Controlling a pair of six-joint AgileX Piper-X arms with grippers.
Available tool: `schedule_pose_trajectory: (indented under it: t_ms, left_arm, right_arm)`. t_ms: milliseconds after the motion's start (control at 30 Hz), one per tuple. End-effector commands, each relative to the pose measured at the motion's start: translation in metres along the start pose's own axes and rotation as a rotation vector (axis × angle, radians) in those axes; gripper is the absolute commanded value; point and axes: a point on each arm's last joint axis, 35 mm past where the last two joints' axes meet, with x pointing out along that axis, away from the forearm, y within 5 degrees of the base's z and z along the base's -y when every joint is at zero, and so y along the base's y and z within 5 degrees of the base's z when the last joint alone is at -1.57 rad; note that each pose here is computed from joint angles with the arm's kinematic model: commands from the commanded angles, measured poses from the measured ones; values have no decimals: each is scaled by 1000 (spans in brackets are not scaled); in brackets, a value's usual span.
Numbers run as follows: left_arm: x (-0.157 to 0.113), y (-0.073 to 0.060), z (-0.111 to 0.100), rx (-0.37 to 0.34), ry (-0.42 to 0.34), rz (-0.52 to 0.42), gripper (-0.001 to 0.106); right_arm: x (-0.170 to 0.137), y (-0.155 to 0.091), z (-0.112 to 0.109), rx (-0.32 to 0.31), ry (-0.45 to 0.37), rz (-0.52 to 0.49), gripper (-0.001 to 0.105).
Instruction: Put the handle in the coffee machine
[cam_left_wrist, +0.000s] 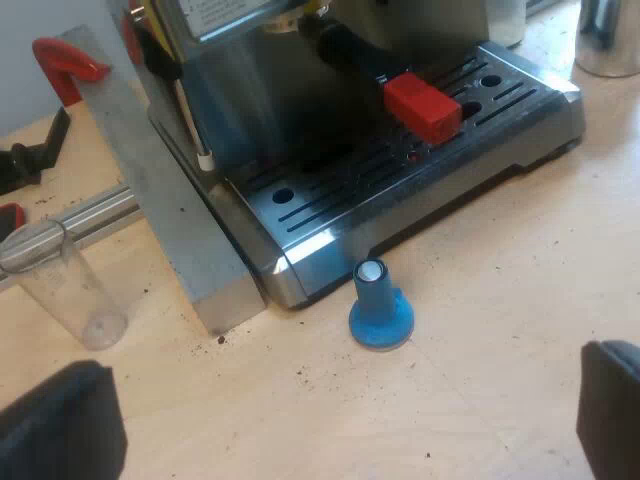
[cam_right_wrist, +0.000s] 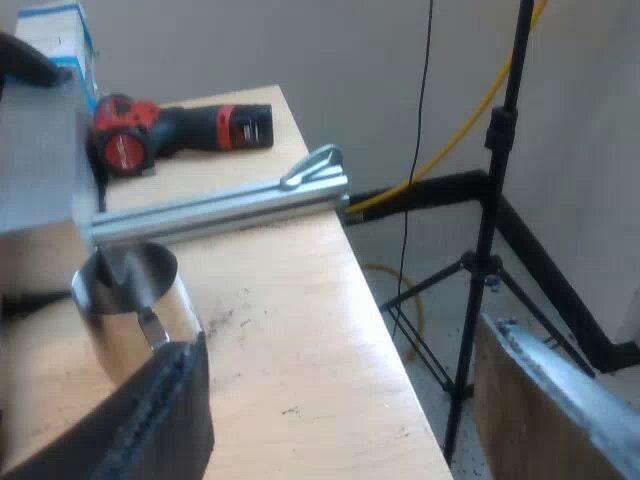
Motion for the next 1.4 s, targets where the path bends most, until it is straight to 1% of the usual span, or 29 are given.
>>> schedule_pose_trajectory:
  t_ms: [33, 100, 167, 233, 300, 367, 433, 600, 667, 767, 900, 967, 1033, 1167, 1267, 1400]
  left_arm:
    - [2, 2, 5, -10, -4, 10, 93]
    - [4, 4, 8, -26, -27, 29, 93]
    - [6, 7, 11, -50, -49, 69, 93]
    - [15, 14, 13, -110, -77, 132, 93]
    - [26, 21, 13, -171, -91, 186, 93]
    - [35, 27, 13, -198, -107, 214, 93]
    - [46, 32, 11, -190, -114, 202, 93]
    - [60, 39, 10, -160, -146, 157, 93]
    - [63, 40, 9, -155, -149, 148, 93]
    - [70, 42, 5, -157, -124, 134, 93]
    - [82, 45, -5, -166, -78, 121, 93]
    - [85, 46, -7, -169, -64, 122, 93]
    - [92, 48, -14, -175, -34, 127, 93]
    - [102, 50, -23, -187, 8, 125, 93]
    - [104, 51, -24, -187, 6, 125, 93]
    - [104, 51, -24, -188, 10, 125, 93]
  right_arm:
    - [1, 0, 2, -13, -2, 10, 59]
    - [1, 0, 4, -8, -21, 6, 59]
    - [0, -1, 7, -6, -48, 2, 59]
    - [0, -1, 12, -16, -94, 10, 59]
    - [0, -2, 15, -15, -121, 12, 59]
    - [0, -2, 16, -14, -131, 21, 59]
    - [0, -1, 15, -17, -123, 27, 59]
    - [3, 0, 12, -20, -110, 30, 59]
    - [7, 2, 10, -23, -97, 33, 59]
    - [16, 6, 3, -31, -63, 41, 59]
    - [33, 13, -13, -45, 7, 57, 59]
    - [40, 16, -19, -49, 33, 63, 59]
    - [48, 21, -28, -58, 70, 72, 59]
    - [59, 26, -40, -67, 118, 83, 59]
    - [66, 29, -49, -63, 151, 89, 59]
    - [74, 34, -60, -43, 195, 96, 59]
